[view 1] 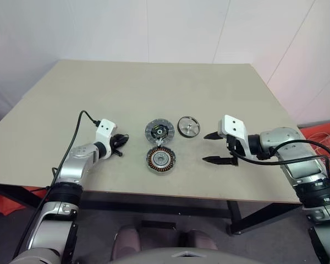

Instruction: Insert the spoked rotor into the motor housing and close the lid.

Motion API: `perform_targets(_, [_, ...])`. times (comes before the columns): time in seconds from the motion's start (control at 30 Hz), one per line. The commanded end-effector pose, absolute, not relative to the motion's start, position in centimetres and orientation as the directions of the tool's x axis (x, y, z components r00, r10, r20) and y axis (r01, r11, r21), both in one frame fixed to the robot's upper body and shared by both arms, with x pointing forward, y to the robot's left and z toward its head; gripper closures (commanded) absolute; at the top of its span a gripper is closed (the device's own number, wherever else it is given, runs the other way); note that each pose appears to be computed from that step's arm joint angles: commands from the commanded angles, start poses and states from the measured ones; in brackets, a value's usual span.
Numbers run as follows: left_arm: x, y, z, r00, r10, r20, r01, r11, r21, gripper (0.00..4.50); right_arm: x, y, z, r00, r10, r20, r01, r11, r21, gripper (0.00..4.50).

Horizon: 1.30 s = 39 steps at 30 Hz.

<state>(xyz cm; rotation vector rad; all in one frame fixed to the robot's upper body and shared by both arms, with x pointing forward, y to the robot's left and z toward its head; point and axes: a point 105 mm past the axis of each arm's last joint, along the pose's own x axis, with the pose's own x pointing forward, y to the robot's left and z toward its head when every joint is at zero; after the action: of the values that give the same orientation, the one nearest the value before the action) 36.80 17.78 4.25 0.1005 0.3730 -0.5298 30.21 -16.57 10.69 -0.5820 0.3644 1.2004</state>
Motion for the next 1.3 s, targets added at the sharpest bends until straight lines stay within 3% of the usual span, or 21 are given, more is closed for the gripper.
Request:
perform_targets(0.03, [36.6,17.7,4.4,0.79,-0.484,-0.375,0.523,0.853,0.0,3.72,30.3,-16.7,12.3,0.366,0.781,-0.505,-0.928,0.27,-0.256,0.49])
perform_targets(0.3, [34.2,18.7,7.1,0.751,-0.554,-0.361,0.592,0.806,-0.006,3.72,29.9,-16.5,13.3,0.389,0.81,-0.439,-0.92,0.32,-0.225,0.49])
perform_targets(0.53, [29.4,18.1,10.1,0.592,-0.703,-0.394,0.753,0.657,-0.039,3.72,29.7,-16.7,13.1,0.392,0.823,-0.41,-0.92,0.348,-0.182,0.49])
perform_targets(0.7, [28.0,15.7,12.0,0.485,-0.79,-0.375,0.831,0.549,-0.082,3.72,30.0,-16.2,13.9,0.398,0.857,-0.328,-0.917,0.376,-0.13,0.49])
perform_targets(1.0, [29.8,10.1,12.5,0.348,-0.878,-0.329,0.909,0.401,-0.11,3.72,30.1,-16.7,12.7,0.415,0.841,-0.347,-0.909,0.393,-0.136,0.49])
perform_targets(1.3, [31.5,6.9,10.8,0.225,-0.899,-0.376,0.958,0.275,-0.083,3.72,30.0,-16.5,12.0,0.429,0.834,-0.346,-0.903,0.408,-0.136,0.49])
